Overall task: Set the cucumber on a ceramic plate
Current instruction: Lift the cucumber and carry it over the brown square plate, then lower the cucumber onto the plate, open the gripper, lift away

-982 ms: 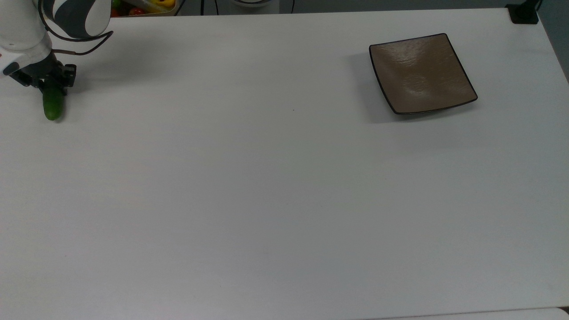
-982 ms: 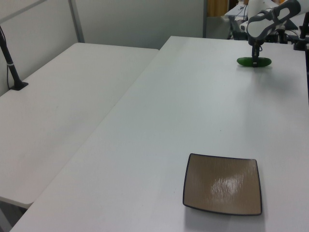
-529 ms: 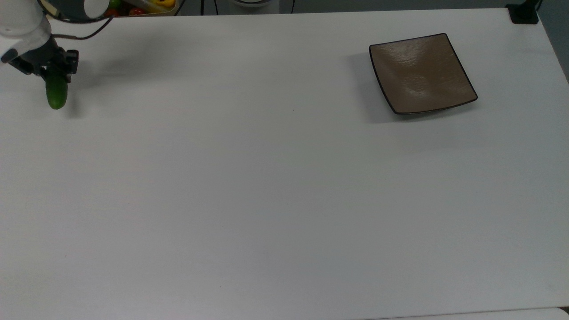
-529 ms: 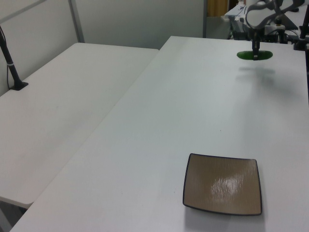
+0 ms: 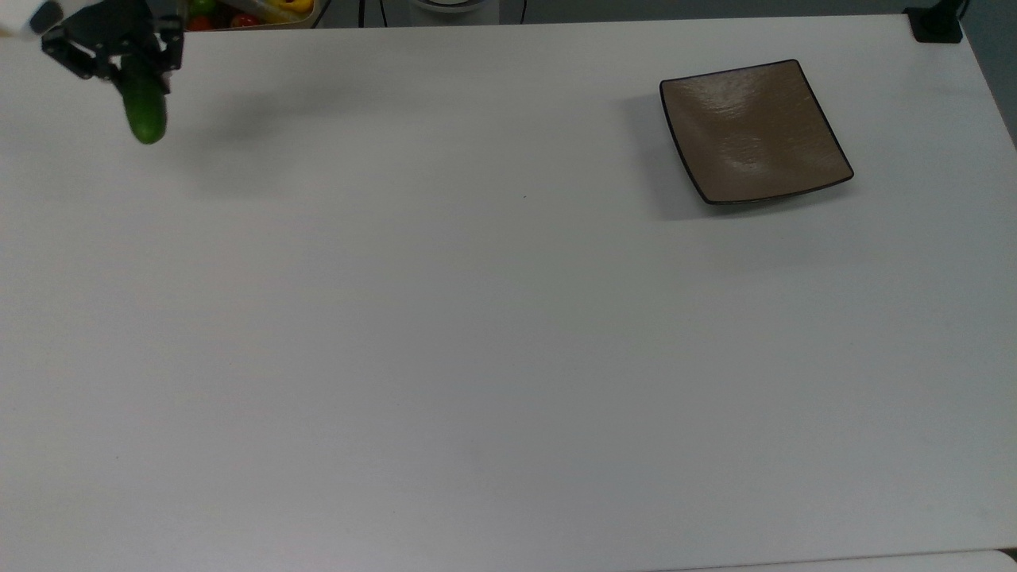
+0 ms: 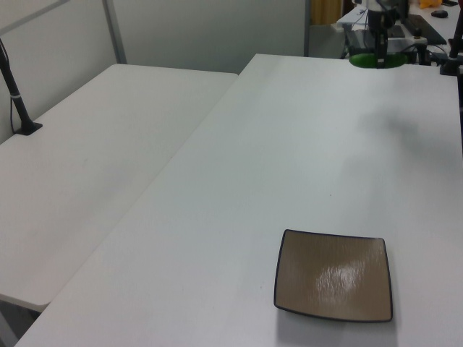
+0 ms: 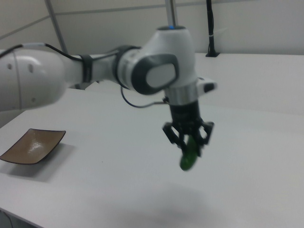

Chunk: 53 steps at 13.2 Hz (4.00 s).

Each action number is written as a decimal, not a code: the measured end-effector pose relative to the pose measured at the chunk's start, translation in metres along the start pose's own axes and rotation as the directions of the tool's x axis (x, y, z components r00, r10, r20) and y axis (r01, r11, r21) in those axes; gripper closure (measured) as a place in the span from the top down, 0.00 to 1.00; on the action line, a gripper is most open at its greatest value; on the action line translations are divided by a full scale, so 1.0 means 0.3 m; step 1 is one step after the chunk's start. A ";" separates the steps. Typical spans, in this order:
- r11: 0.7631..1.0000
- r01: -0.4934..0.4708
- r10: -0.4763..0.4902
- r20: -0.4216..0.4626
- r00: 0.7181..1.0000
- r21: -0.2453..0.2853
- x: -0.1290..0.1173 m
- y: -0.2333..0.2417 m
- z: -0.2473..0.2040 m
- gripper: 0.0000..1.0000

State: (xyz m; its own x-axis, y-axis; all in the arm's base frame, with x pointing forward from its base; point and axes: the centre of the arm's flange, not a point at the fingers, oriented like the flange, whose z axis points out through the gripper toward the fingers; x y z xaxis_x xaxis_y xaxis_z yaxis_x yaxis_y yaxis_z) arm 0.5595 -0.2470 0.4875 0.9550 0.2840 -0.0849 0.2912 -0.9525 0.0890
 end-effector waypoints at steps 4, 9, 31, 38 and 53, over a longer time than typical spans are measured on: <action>0.999 0.038 -0.037 -0.044 0.998 0.024 0.049 -0.207 -0.184 0.43; 0.990 0.125 -0.122 -0.049 0.991 0.063 0.132 -0.600 -0.356 0.43; 0.986 -0.037 0.039 -0.011 0.999 0.162 0.381 -2.359 0.137 0.43; 0.987 -0.036 0.037 -0.003 0.999 0.156 0.403 -2.366 0.213 0.66; 0.955 -0.285 0.292 -0.086 0.953 0.084 0.240 -1.757 -0.484 1.00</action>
State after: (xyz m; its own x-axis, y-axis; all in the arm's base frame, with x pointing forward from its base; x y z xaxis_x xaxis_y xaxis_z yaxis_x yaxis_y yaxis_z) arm 0.4830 0.2914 0.5785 0.9995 0.0019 0.0302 0.0011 -0.9997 0.0262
